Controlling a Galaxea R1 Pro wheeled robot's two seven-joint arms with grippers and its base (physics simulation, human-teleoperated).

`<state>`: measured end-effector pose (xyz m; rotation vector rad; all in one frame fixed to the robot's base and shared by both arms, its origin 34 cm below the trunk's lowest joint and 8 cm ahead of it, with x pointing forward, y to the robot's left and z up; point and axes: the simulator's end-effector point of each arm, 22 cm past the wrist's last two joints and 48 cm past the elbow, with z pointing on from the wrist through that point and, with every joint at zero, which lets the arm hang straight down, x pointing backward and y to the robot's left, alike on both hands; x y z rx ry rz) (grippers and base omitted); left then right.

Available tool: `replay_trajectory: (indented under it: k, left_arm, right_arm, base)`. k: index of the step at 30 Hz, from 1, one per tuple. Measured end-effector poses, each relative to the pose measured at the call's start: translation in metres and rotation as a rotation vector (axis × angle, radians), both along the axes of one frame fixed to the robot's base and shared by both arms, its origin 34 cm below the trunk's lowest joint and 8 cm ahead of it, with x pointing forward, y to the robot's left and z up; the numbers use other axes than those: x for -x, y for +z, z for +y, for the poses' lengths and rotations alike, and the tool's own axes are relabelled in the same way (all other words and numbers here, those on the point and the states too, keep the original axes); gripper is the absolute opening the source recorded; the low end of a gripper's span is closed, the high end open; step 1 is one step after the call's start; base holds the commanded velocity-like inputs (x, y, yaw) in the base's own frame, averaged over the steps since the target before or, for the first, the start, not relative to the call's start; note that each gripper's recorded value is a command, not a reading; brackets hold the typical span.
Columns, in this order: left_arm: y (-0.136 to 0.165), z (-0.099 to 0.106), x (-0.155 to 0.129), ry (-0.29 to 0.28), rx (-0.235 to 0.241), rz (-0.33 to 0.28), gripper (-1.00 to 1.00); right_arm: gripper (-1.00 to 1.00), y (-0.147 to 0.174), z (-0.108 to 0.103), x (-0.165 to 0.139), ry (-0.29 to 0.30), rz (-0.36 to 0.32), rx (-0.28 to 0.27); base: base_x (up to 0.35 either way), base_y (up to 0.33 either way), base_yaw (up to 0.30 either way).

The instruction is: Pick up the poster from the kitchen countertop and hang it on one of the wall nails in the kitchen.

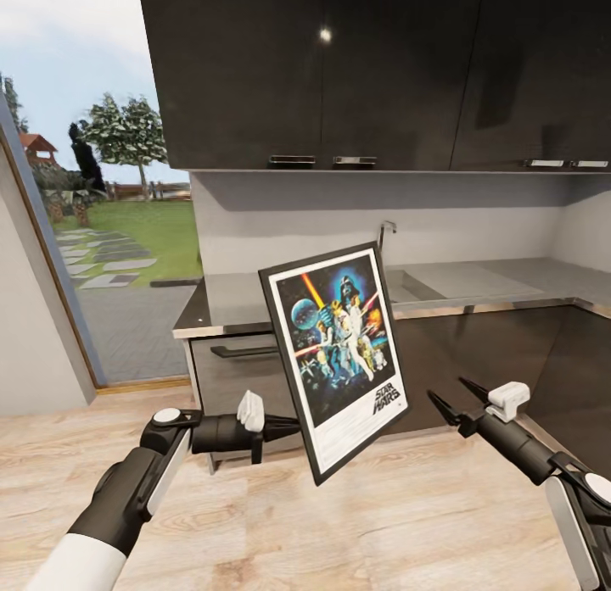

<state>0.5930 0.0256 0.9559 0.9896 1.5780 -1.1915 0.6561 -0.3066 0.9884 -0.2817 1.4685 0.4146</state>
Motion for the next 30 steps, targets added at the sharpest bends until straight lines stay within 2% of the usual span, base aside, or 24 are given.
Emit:
replay_trajectory:
  k: [7,12,14,15,19,20,22,23,26,30]
  left_arm:
    - [-0.011,0.006,-0.002,0.007,-0.016,0.024,-1.0]
    - [-0.022,0.037,-0.007,0.033,-0.079,0.019,-1.0]
    - [-0.024,0.046,-0.005,0.026,-0.091,0.021,-1.0]
    - [-0.024,0.049,-0.002,0.016,-0.095,0.023,-1.0]
    - [-0.02,0.063,0.025,-0.105,-0.097,0.03,-1.0]
    - [-0.02,0.068,0.032,-0.135,-0.115,0.022,-1.0]
    - [-0.021,0.073,0.037,-0.155,-0.14,0.012,-1.0]
    - [-0.02,0.076,0.047,-0.198,-0.176,-0.011,-1.0]
    - [-0.02,0.076,0.06,-0.258,-0.203,-0.022,-1.0]
    - [-0.024,0.076,0.061,-0.261,-0.237,-0.036,-1.0]
  right_arm:
    - [1.0,-0.001,-0.002,-0.001,-0.005,0.003,0.002]
    - [1.0,-0.002,-0.002,-0.001,-0.001,0.009,0.004]
    - [1.0,-0.002,-0.002,-0.001,0.001,0.009,0.005]
    - [1.0,-0.002,-0.002,-0.001,0.002,0.007,0.005]
    - [1.0,-0.001,0.002,-0.003,0.031,0.009,0.004]
    - [1.0,-0.003,0.002,-0.004,0.057,0.015,0.009]
    - [1.0,-0.005,0.002,-0.005,0.085,0.022,0.014]
    - [1.0,-0.008,0.006,-0.006,0.146,0.033,0.01]
    - [1.0,-0.009,0.009,-0.006,0.184,0.039,0.005]
    - [1.0,-0.009,0.011,-0.006,0.203,0.039,0.004]
  base:
    - [0.0,0.0,0.0]
    - [0.0,0.0,0.0]
    - [0.0,0.0,0.0]
    - [0.0,0.0,0.0]
    - [0.0,0.0,0.0]
    - [0.0,0.0,0.0]
    - [0.0,0.0,0.0]
    - [0.0,0.0,0.0]
    - [0.0,0.0,0.0]
    - [0.0,0.0,0.0]
